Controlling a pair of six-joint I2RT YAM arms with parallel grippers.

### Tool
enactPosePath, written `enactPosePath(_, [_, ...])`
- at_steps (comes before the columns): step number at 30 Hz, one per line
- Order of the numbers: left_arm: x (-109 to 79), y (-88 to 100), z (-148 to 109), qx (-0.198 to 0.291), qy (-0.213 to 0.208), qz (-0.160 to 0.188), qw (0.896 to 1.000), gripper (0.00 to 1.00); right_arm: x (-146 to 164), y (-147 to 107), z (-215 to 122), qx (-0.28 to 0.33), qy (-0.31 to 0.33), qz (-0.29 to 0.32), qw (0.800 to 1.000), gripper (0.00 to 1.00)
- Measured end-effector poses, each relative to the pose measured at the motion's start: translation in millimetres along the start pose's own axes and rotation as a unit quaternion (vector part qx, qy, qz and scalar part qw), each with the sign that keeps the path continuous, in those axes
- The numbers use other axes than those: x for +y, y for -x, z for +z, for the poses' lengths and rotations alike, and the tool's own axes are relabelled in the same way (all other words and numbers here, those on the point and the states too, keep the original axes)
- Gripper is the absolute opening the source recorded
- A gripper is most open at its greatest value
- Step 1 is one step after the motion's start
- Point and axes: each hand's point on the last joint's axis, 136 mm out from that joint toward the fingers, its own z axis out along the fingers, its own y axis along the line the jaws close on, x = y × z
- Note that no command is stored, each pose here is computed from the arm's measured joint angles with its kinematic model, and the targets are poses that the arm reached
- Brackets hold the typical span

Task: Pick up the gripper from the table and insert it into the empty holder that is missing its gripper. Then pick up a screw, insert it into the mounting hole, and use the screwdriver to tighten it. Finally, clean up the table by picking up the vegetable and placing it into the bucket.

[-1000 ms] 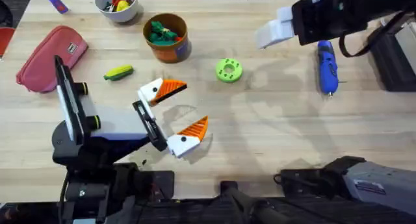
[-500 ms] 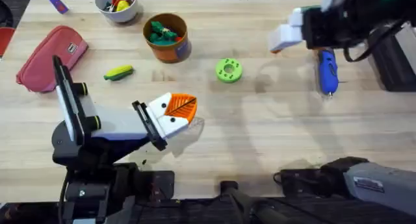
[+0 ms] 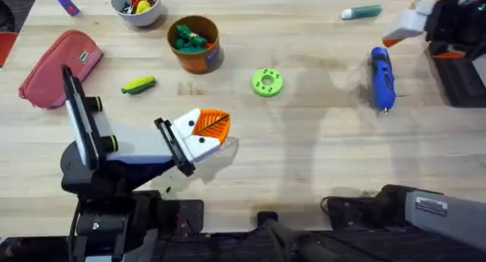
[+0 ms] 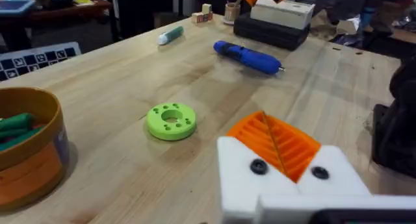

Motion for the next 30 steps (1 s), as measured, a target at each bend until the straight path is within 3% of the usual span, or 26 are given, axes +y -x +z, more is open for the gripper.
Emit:
enactPosePath(10, [0.0,0.0,0.0,0.000,0.000,0.000,1.000,0.018,-38.1,-1.1,58.4,0.067,-0.049,-0.033,0.996,0.993])
enactPosePath(30, [0.0,0.0,0.0,0.000,0.000,0.000,1.000,0.018,-44.0,-0.3,161.6,0.139,-0.054,-0.075,0.986,0.941])
